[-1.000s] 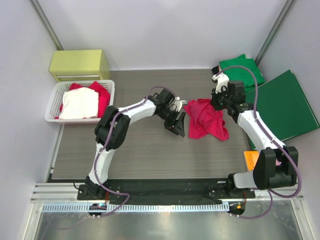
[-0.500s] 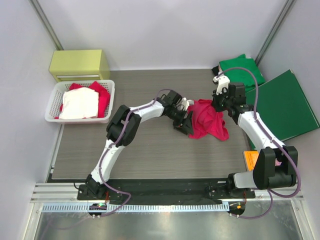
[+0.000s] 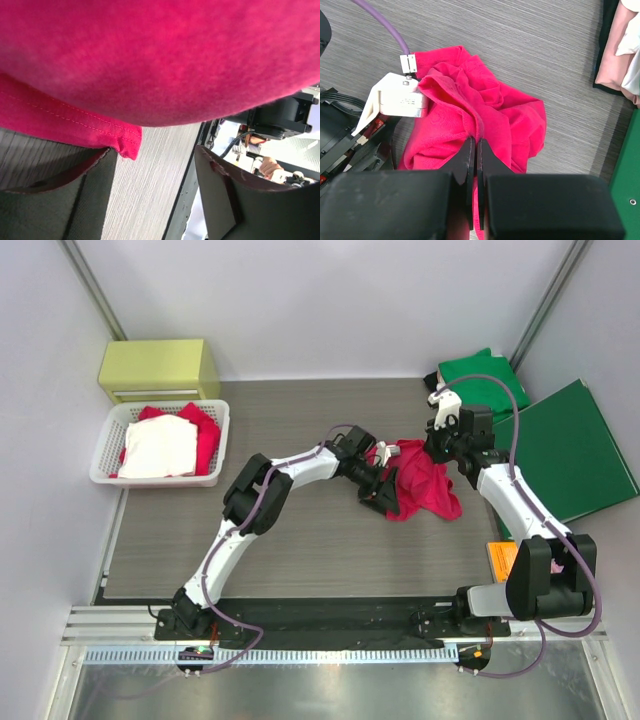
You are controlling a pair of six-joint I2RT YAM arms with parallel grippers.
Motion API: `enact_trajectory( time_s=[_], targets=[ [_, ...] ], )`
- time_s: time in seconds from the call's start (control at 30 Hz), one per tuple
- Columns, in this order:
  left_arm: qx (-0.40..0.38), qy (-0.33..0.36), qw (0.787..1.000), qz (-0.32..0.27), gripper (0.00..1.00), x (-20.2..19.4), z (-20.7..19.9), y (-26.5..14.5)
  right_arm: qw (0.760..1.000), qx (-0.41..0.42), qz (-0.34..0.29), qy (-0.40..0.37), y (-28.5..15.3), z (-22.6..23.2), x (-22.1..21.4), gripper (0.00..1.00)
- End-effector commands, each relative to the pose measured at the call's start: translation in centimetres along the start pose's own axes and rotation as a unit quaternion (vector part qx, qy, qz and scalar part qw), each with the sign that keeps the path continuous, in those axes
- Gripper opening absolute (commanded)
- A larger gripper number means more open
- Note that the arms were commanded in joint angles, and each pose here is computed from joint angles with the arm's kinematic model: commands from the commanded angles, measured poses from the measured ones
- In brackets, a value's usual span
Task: Fold and stack the t-shirts
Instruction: Flatten out the tshirt
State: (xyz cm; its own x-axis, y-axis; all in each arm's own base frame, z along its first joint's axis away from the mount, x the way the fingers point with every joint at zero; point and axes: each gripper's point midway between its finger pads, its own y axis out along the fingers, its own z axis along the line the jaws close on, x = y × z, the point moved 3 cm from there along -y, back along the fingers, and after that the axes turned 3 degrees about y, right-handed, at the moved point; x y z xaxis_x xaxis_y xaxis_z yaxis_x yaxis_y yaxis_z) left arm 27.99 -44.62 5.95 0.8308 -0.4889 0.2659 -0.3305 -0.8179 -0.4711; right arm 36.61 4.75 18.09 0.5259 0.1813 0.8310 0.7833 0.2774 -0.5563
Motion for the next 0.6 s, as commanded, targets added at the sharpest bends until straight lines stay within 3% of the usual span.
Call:
enact_trajectory(
  time_s=[0.0, 0.07, 0.3, 0.37, 0.43, 0.47, 0.57],
  targets=[
    [0.038, -0.024, 0.999, 0.007, 0.70, -1.3, 1.7, 0.0, 0.999, 0.000, -0.041, -0.014, -0.7, -0.1, 1.8, 0.01],
    [0.025, -0.043, 0.999, 0.010, 0.72, -1.9, 1.8, 0.3, 0.999, -0.002, -0.037, -0.015, -0.5, -0.2, 1.5, 0.01],
    [0.001, -0.068, 0.997, 0.029, 0.44, -2.6, 2.7, 2.4, 0.999, -0.006, -0.042, -0.015, -0.8, -0.4, 1.7, 0.01],
    [0.001, -0.070, 0.997, 0.036, 0.40, -3.0, 2.8, 3.0, 0.999, -0.007, -0.041, -0.016, -0.7, -0.5, 1.6, 0.01],
    [0.004, -0.071, 0.997, 0.039, 0.44, -3.2, 2.9, 3.4, 0.999, -0.006, -0.037, -0.015, -0.6, -0.5, 1.4, 0.01],
    [0.006, -0.073, 0.997, 0.040, 0.53, -3.3, 3.1, 3.5, 0.999, -0.004, -0.037, -0.016, -0.5, -0.5, 1.4, 0.01],
    [0.013, -0.073, 0.997, 0.035, 0.67, -3.1, 3.5, 3.7, 0.999, 0.001, -0.037, -0.017, -0.5, -0.3, 1.4, 0.01]
  ],
)
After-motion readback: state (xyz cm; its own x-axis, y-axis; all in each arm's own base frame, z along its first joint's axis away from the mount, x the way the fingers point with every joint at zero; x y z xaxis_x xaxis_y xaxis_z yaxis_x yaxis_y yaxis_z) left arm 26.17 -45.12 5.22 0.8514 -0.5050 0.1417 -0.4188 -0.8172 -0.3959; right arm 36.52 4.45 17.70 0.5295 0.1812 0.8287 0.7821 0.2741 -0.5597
